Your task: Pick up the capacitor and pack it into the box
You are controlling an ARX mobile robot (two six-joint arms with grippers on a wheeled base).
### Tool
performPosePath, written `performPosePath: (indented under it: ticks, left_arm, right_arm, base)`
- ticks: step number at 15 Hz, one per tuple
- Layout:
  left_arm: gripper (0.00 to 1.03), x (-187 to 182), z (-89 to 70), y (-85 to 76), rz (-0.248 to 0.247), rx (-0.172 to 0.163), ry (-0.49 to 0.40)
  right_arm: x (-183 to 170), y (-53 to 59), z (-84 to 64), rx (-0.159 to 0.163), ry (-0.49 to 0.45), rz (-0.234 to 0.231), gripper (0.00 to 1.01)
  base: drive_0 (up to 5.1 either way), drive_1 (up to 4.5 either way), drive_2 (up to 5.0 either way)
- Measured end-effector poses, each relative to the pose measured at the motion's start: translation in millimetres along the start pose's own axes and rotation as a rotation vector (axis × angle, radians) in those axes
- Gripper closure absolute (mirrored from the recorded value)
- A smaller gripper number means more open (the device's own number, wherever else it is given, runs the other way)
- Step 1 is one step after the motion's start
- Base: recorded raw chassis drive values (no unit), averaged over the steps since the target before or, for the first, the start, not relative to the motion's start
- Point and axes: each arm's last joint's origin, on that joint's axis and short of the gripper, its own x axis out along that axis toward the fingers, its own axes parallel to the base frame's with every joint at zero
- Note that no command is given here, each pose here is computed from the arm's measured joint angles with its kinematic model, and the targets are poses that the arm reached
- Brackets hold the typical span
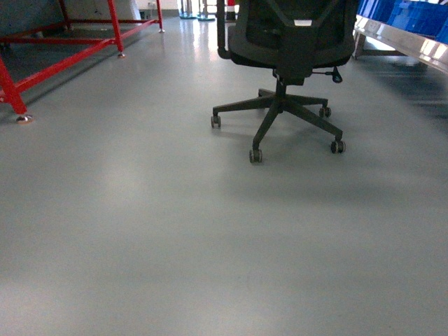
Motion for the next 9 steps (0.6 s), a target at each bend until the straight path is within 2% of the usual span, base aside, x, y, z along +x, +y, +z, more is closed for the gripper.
performPosePath:
  ticks: [9]
  left_arm:
    - [0.60, 0.0, 0.1, -0.1, -0.004, 0.000, -0.001]
  right_arm:
    - [0.0, 0.0, -0.1, 0.000, 0.001, 0.000, 0.03]
  base:
    - [-5.0, 2.48, 2.5]
